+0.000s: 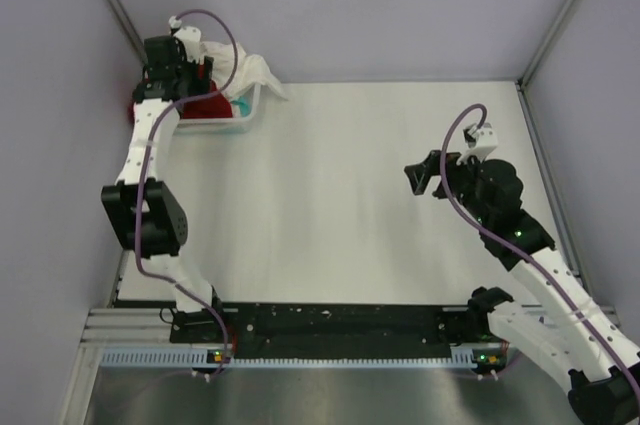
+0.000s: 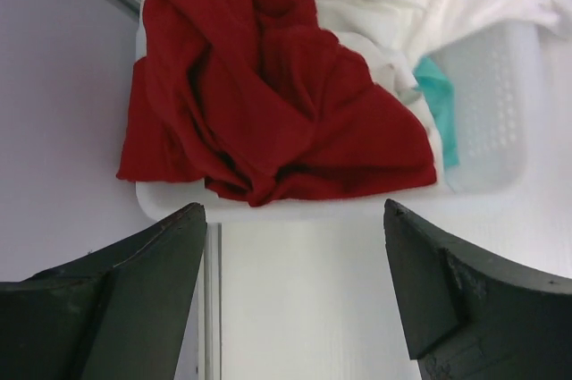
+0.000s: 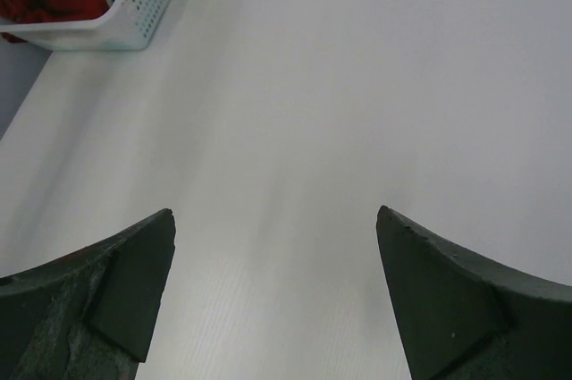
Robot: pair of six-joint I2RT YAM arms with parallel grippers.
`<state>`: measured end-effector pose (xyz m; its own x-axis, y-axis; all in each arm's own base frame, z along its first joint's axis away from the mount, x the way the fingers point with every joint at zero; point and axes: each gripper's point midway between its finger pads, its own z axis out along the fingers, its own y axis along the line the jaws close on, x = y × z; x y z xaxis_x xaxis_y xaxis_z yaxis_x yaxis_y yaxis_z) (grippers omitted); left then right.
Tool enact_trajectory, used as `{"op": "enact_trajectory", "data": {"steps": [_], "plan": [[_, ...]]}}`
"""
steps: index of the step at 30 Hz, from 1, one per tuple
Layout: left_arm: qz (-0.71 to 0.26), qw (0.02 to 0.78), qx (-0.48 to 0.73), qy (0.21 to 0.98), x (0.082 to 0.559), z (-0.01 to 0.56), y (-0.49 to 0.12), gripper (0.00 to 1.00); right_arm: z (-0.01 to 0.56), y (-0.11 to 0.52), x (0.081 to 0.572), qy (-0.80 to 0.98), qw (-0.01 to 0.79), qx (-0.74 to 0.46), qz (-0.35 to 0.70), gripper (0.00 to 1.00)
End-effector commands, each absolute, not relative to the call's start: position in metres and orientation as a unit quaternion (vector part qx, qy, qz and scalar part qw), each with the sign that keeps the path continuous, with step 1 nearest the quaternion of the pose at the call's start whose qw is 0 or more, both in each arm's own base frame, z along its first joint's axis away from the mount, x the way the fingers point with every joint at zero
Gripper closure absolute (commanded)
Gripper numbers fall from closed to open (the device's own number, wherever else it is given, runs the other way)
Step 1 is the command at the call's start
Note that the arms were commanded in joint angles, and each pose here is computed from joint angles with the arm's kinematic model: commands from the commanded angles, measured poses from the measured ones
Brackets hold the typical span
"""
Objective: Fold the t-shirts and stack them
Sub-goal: Grab crumpled tshirt from bin with the left arm
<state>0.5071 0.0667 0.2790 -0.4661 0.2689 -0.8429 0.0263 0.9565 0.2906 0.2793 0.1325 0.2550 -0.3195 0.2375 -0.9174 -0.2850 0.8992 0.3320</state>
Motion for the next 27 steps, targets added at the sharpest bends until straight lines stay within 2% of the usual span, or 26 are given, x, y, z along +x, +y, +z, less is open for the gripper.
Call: {"op": "enact_trajectory", "data": {"steps": [1, 4, 7, 14, 16, 20, 23, 27], "plan": [[0.126, 0.482, 0.014, 0.867, 0.546, 0.268, 0.098, 0.16, 0.278, 0.134, 0.272, 0.770, 0.588, -0.016, 0.245, 0.08], [0.131, 0.504, 0.005, 0.854, 0.576, 0.271, 0.107, 0.06, 0.278, 0.131, 0.270, 0.772, 0.589, -0.016, 0.238, 0.08], [0.142, 0.517, 0.003, 0.844, 0.600, 0.266, 0.113, 0.01, 0.282, 0.130, 0.268, 0.773, 0.590, -0.023, 0.234, 0.08], [0.167, 0.507, -0.022, 0.846, 0.626, 0.234, 0.129, 0.03, 0.277, 0.119, 0.265, 0.778, 0.592, -0.017, 0.208, 0.08], [0.166, 0.500, -0.022, 0.850, 0.627, 0.225, 0.130, 0.13, 0.275, 0.117, 0.265, 0.780, 0.593, -0.016, 0.202, 0.08], [0.160, 0.507, -0.022, 0.847, 0.627, 0.232, 0.127, 0.51, 0.275, 0.119, 0.265, 0.781, 0.590, -0.023, 0.203, 0.09], [0.166, 0.525, -0.039, 0.834, 0.616, 0.265, 0.128, 0.98, 0.278, 0.120, 0.264, 0.779, 0.592, -0.025, 0.206, 0.08], [0.136, 0.563, -0.023, 0.815, 0.587, 0.329, 0.111, 1.00, 0.278, 0.123, 0.261, 0.778, 0.590, -0.032, 0.214, 0.08]]}}
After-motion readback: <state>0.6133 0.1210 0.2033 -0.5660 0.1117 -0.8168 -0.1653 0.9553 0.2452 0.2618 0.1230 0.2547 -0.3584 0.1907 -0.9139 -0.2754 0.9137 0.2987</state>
